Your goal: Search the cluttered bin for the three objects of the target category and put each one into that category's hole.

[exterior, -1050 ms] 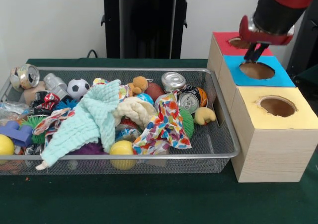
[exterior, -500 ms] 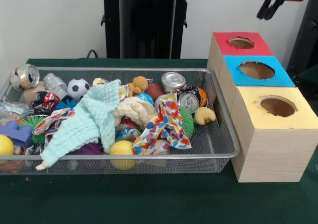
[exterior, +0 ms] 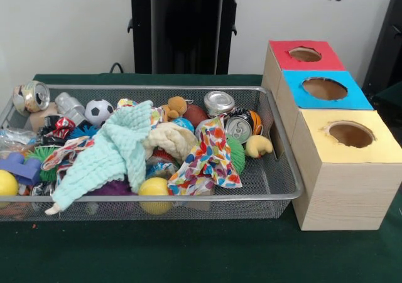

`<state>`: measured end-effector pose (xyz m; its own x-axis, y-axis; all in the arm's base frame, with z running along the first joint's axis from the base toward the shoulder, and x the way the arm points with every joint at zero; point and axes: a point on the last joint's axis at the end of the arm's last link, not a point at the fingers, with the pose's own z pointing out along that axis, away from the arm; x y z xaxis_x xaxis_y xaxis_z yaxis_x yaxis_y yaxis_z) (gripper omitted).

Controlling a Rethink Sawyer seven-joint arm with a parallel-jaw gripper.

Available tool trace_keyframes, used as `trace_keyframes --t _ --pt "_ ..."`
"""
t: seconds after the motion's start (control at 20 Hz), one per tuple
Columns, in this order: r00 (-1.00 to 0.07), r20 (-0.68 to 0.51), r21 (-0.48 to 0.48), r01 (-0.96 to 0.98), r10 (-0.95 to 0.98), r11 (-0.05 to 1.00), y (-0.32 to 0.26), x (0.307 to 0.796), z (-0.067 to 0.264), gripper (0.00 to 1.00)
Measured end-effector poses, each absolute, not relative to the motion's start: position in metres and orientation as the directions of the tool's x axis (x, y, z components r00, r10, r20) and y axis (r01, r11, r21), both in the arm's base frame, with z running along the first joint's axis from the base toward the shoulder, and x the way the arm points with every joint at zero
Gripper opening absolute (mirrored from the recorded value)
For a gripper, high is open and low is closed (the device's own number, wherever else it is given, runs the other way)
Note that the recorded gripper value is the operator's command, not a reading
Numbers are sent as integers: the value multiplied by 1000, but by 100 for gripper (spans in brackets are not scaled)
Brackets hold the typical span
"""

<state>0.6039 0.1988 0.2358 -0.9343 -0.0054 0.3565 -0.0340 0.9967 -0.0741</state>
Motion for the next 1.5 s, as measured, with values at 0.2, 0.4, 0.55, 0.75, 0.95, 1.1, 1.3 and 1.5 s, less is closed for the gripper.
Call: trace_keyframes --t 0.2,0.4,0.55,0.75,0.95,1.1,1.3,1.5 --pt "-959 282 -103 8 37 995 150 618 240 0" --pt "-984 150 -131 77 97 988 69 642 235 0" --pt "-990 59 -146 121 130 982 5 658 226 0" --pt "-988 -16 -153 153 153 976 -68 670 211 0" --pt "-988 -34 -154 157 154 976 -124 671 185 0" --pt "-991 -10 -147 134 134 980 -144 669 160 0" --pt "-996 27 -124 85 89 989 -155 668 123 0" --pt "-999 32 -79 7 9 997 -158 677 92 100"
